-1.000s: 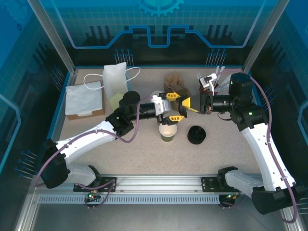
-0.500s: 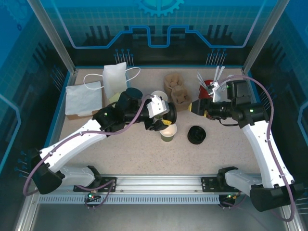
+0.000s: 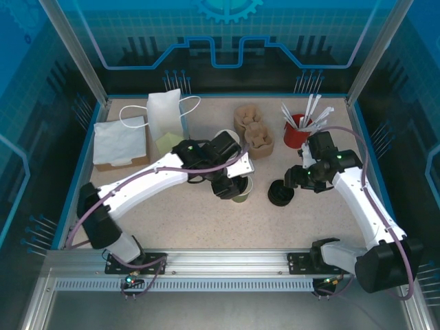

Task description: Pack the takeout coffee

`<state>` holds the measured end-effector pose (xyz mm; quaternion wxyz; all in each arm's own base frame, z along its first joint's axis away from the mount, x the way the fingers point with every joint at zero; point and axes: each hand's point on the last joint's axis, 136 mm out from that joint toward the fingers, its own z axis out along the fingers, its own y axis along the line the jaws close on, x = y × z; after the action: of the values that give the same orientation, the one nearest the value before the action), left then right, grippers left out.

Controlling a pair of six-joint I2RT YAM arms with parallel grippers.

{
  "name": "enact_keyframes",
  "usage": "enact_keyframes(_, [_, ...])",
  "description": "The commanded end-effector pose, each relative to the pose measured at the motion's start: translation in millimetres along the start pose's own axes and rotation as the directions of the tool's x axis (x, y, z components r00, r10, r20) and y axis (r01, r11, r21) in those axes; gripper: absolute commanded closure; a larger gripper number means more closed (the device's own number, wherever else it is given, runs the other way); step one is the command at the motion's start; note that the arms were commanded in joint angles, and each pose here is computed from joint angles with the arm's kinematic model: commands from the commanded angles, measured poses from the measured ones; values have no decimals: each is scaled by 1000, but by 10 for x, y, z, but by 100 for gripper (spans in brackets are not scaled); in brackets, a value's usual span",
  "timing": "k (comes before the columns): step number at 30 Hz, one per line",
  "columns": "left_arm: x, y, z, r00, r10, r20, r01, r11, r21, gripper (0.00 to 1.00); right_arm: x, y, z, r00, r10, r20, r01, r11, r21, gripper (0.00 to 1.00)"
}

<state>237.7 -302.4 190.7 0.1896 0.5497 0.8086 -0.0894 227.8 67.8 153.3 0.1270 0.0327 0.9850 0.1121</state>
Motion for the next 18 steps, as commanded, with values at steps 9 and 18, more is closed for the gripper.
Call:
enact_keyframes(9, [47, 63, 208, 967, 71, -244, -76, 997, -12, 36, 24, -160, 61, 1000, -6, 15, 5, 998, 58, 32])
enact_keyframes(18, [-38, 105, 314, 956, 102, -275, -105, 994, 4, 36, 4, -162, 88, 997, 37, 63, -37, 999, 1, 10])
